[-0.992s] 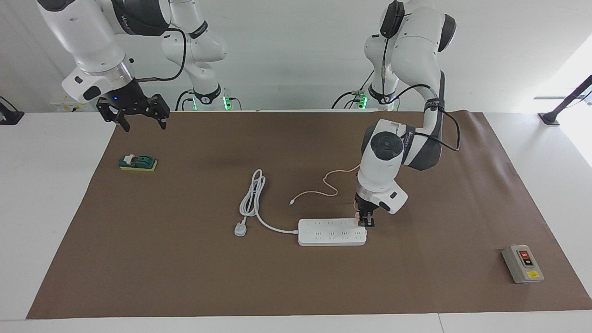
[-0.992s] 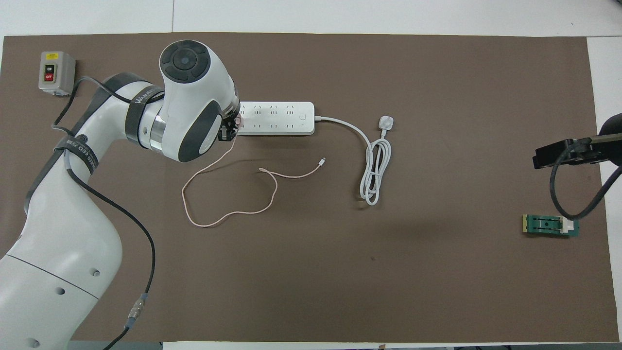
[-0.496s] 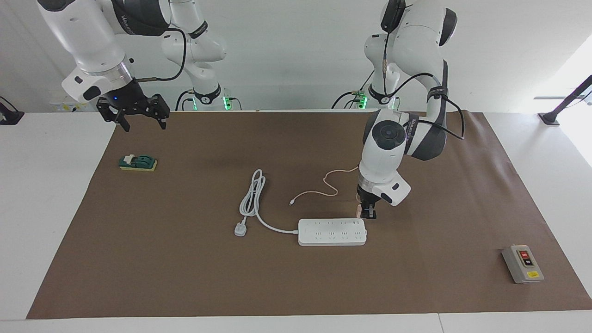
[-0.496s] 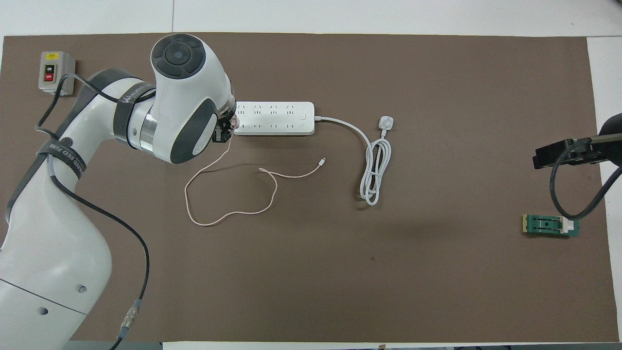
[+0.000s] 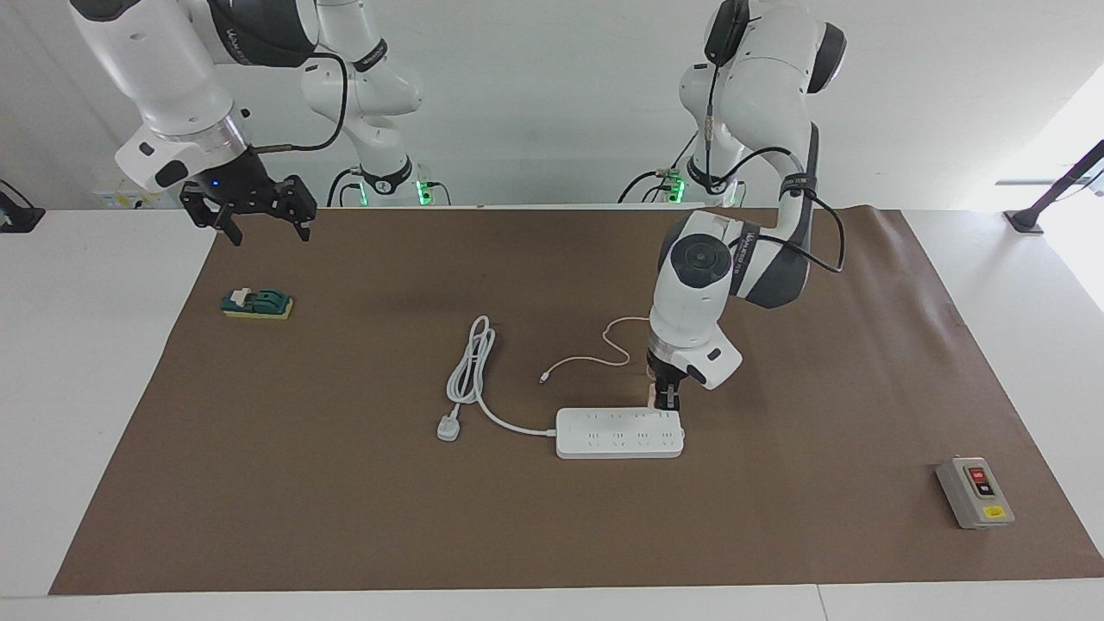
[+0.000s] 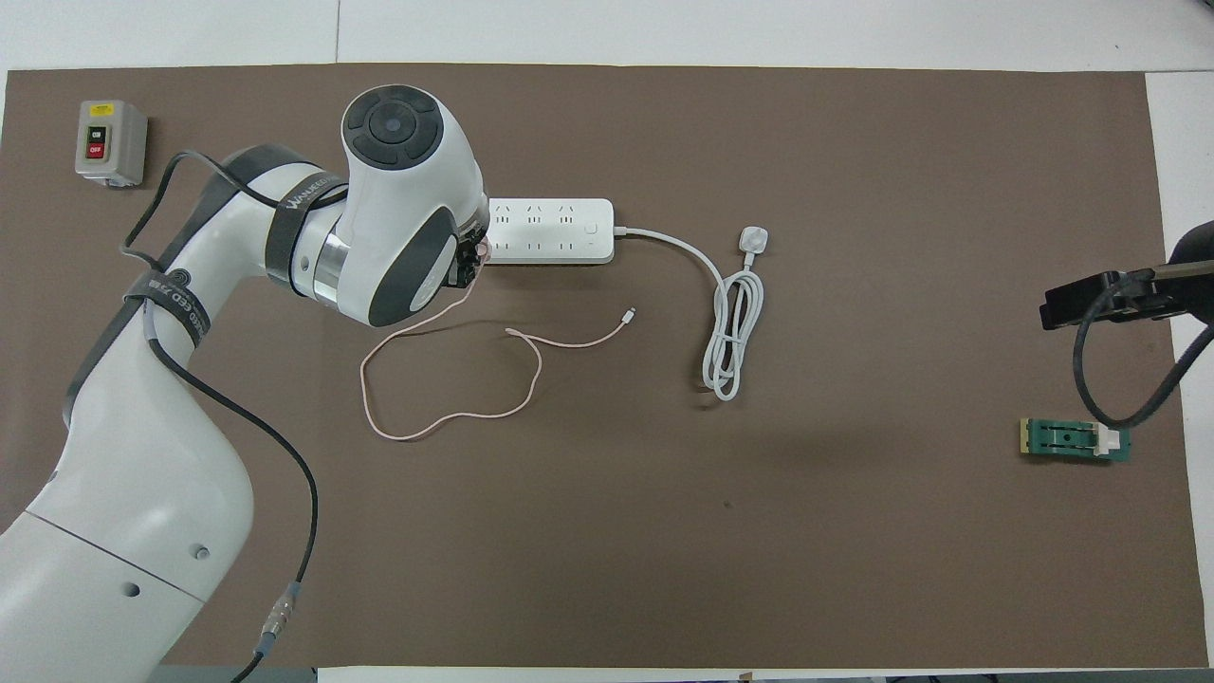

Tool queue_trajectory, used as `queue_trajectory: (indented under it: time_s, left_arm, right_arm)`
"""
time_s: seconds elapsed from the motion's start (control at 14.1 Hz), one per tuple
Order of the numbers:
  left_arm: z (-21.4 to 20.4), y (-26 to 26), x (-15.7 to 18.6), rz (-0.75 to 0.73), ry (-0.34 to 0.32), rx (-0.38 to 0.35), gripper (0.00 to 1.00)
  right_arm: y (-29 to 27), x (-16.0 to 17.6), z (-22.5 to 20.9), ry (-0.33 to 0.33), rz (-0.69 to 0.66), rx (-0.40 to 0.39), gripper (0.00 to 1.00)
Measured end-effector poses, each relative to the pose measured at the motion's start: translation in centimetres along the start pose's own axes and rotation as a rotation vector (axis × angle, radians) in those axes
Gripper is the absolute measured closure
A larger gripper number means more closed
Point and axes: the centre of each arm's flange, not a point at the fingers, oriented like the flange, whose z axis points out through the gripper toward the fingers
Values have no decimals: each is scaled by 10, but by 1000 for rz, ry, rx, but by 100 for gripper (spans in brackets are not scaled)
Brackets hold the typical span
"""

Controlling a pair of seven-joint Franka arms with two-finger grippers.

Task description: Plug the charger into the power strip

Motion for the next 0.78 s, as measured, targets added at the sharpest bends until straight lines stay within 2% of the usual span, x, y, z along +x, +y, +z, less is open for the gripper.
queue_trajectory:
  time_s: [0.78]
  left_arm:
    - [8, 3, 8, 35, 2, 7, 69]
  right_arm:
    - [0, 0, 0, 0, 0, 0, 0]
